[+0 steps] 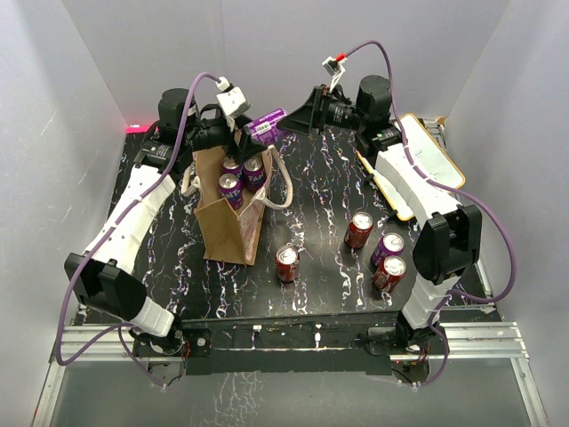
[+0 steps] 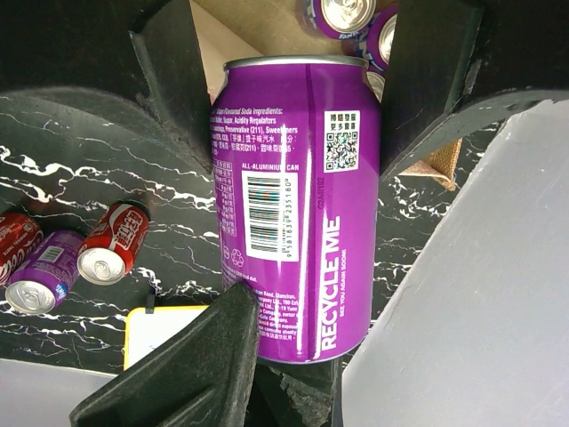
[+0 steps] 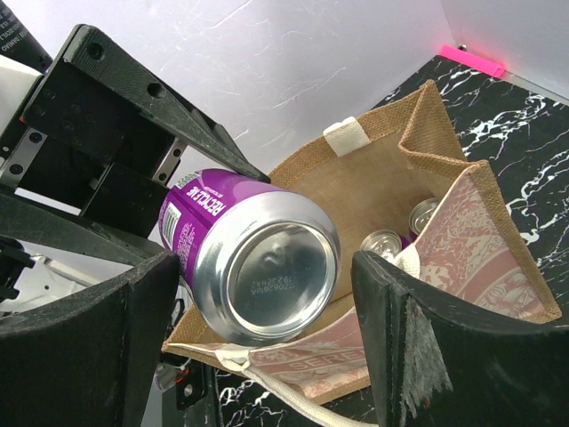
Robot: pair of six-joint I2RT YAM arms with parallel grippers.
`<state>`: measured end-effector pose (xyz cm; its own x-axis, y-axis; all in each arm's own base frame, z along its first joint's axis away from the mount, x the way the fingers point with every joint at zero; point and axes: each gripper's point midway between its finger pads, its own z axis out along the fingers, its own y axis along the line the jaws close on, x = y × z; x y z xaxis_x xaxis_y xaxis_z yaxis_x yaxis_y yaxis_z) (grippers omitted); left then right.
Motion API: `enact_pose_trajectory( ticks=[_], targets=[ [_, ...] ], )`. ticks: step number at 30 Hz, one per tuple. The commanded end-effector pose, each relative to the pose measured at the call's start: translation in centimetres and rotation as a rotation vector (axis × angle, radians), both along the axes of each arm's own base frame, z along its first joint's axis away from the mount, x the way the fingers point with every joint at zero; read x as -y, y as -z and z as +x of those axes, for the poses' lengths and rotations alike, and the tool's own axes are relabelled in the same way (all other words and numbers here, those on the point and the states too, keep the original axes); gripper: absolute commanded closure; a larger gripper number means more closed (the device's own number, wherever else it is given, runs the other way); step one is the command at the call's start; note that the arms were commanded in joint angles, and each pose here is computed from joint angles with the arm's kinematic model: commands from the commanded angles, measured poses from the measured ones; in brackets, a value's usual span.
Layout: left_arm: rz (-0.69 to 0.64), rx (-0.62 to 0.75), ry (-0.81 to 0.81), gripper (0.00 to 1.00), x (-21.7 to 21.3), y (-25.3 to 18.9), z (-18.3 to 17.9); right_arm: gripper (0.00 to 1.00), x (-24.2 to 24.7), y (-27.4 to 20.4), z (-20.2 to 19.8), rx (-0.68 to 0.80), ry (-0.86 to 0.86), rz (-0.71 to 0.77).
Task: Place the beverage into the canvas bag
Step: Adjust the drink.
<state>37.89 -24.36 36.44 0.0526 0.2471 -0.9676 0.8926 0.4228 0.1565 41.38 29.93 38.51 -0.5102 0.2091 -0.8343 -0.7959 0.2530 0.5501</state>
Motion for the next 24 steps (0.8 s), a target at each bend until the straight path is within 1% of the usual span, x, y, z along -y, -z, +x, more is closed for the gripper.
enact_pose_trajectory(
  ticks=[1, 6, 10, 16, 24],
  targets=[
    [-0.081, 0.252, 0.094, 1.0, 0.3, -8.2, -3.0, 0.2, -0.4, -0.5, -0.7, 0.036, -0.028, 0.021],
    [-0.087, 0.255, 0.098, 1.0, 0.4, -8.4, -2.9, 0.19, -0.3, -0.2, -1.1, 0.033, -0.039, 0.019],
    [-0.093, 0.258, 0.102, 1.0, 0.4, -8.8, -3.0, 0.19, 0.7, 1.4, -0.1, -0.02, 0.015, 0.007],
    [-0.097, 0.263, 0.106, 1.0, 0.4, -9.1, -3.3, 0.19, 1.0, 3.6, 0.0, -0.055, 0.017, -0.019],
    [-0.11, 0.264, 0.095, 1.0, 0.4, -9.5, -3.2, 0.2, 0.8, 3.9, -0.5, -0.053, -0.004, -0.031]
  ],
)
